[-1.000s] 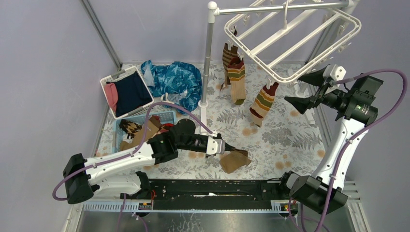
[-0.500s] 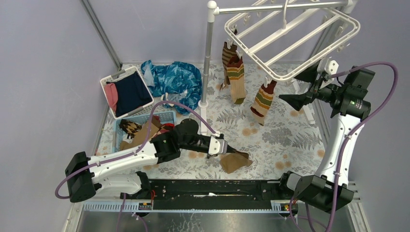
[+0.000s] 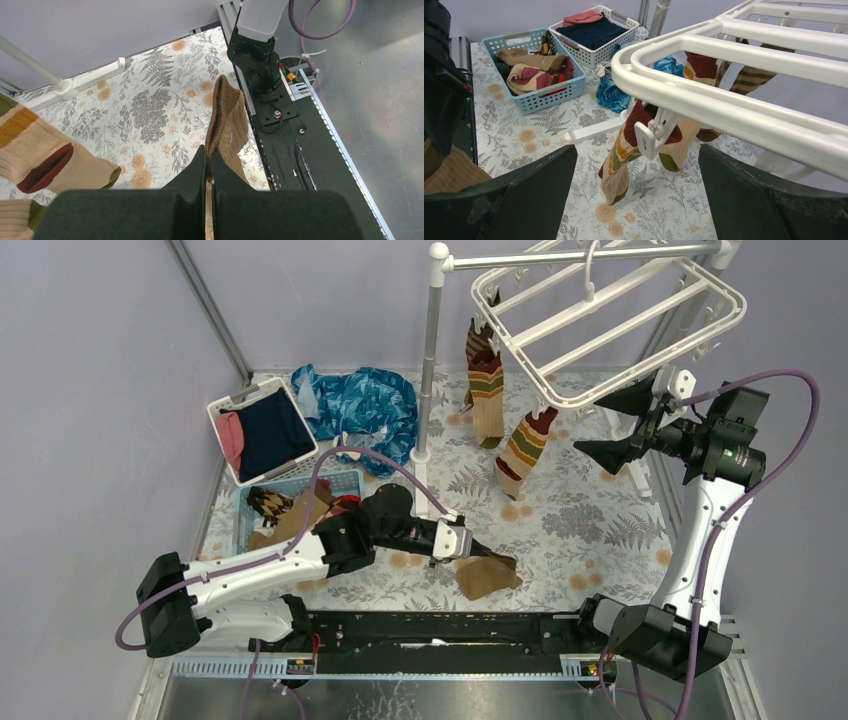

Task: Clip the socks to the hanger
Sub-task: Rotate the hanger at the clothesline.

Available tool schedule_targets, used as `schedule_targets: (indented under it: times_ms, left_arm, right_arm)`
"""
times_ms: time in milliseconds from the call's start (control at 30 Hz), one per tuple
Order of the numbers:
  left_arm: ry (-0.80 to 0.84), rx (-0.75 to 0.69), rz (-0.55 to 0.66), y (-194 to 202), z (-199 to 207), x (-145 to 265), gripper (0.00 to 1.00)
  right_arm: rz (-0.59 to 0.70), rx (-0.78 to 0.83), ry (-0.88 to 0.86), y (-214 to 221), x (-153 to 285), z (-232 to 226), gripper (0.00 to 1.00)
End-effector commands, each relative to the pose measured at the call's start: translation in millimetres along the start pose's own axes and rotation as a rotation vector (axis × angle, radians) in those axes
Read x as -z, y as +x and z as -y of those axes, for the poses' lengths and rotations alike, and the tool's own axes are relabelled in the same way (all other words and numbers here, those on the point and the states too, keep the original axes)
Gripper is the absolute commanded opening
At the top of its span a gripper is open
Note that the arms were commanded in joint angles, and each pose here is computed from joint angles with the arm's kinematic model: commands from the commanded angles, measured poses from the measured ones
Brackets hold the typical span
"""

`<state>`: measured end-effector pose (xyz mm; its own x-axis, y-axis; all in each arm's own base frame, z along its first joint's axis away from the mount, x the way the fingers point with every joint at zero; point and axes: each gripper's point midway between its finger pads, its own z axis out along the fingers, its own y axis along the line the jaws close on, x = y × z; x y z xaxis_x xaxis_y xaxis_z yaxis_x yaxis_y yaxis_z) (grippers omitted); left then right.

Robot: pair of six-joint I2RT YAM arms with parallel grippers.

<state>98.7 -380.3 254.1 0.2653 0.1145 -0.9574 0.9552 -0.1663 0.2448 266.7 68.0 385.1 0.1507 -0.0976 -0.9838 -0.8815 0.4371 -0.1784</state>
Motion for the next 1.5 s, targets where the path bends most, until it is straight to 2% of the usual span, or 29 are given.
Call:
schedule_targets:
  times_ms: [0, 700, 1467]
  left_arm:
    - [-0.007, -0.029, 0.055, -20.8, -8.7, -2.6, 0.00]
    - [0.010, -0.017, 0.065, -26.0, -9.9, -7.4, 0.00]
    - [0.018, -0.001, 0.066, -28.6, -9.6, -8.5, 0.00]
  right_arm:
    - [0.082, 0.047, -0.083, -24.1, -4.3, -25.6, 0.99]
    - [0.110, 0.039, -0.092, -18.9, -14.4, -29.2, 1.00]
    - [0.114, 0.119, -0.100, -41.5, -14.9, -24.7, 0.99]
